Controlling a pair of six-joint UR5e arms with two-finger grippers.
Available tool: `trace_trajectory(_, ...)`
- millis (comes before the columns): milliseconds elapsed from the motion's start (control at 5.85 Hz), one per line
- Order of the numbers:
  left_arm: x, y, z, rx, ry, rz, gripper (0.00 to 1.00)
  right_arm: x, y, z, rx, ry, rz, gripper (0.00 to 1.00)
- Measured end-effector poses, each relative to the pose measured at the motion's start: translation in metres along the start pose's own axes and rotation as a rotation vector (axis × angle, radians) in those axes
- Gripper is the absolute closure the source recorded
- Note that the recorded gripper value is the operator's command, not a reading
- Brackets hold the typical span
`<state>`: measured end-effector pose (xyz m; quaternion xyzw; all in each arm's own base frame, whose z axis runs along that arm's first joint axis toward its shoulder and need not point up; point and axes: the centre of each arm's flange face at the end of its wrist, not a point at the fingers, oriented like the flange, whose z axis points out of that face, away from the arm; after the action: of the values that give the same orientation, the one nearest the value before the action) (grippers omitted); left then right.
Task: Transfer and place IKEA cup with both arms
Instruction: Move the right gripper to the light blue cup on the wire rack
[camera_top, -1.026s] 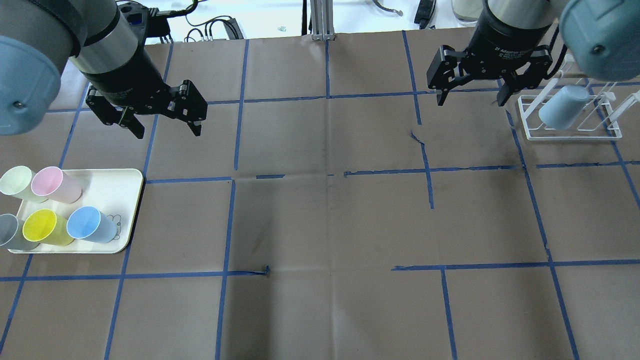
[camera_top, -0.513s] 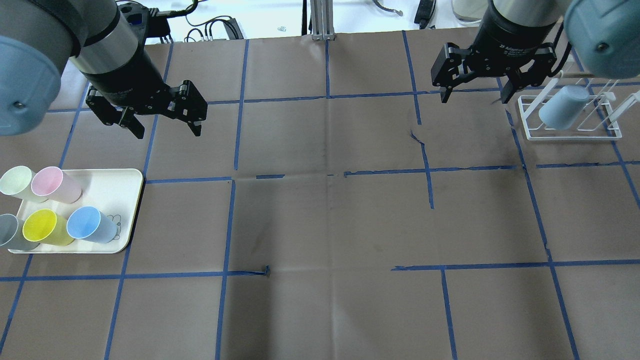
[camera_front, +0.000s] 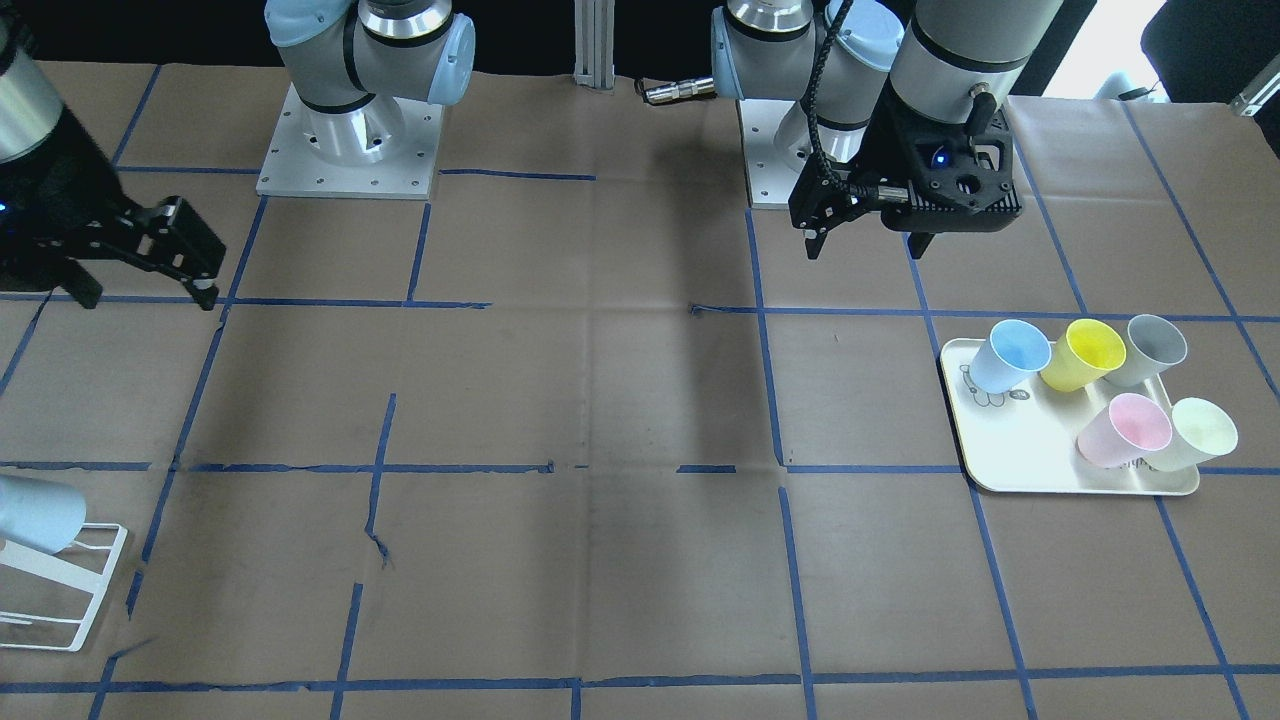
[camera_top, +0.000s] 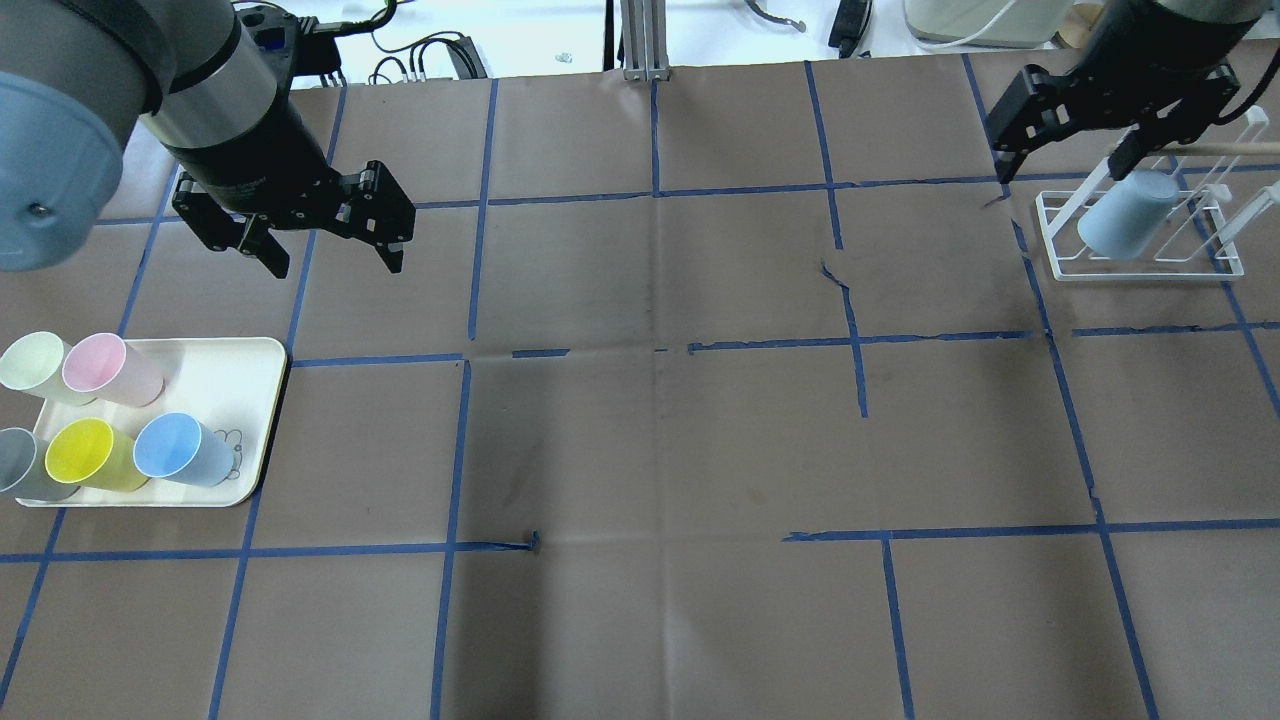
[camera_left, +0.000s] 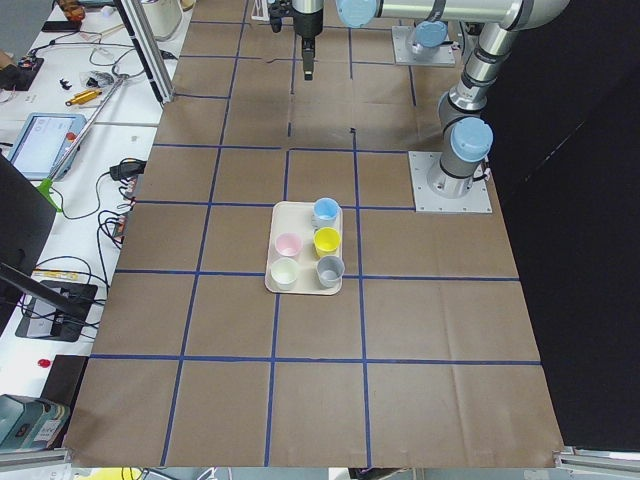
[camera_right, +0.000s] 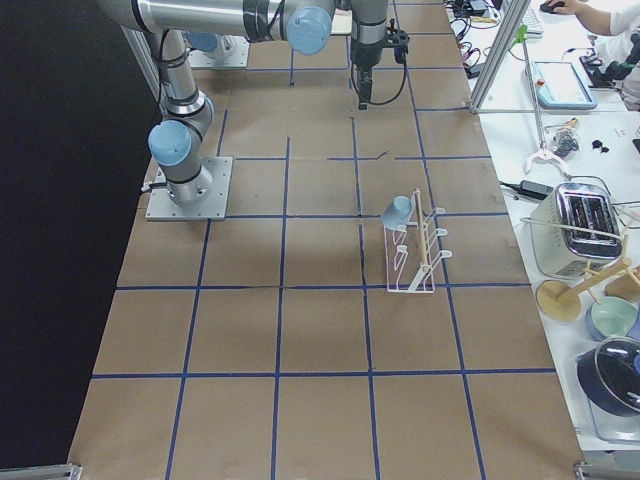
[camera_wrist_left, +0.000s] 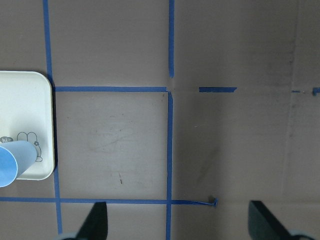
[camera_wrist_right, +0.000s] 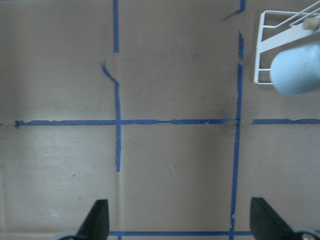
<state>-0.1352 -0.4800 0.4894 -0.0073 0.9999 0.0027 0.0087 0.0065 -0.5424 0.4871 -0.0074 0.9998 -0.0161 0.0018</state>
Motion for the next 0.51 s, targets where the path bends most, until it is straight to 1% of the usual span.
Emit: trace_trajectory(513,0.0,0.0,0.0,0.0,0.0,0.0,0.02,0.126,-0.044,0.03,0.02,0.025,-0.122,0.0)
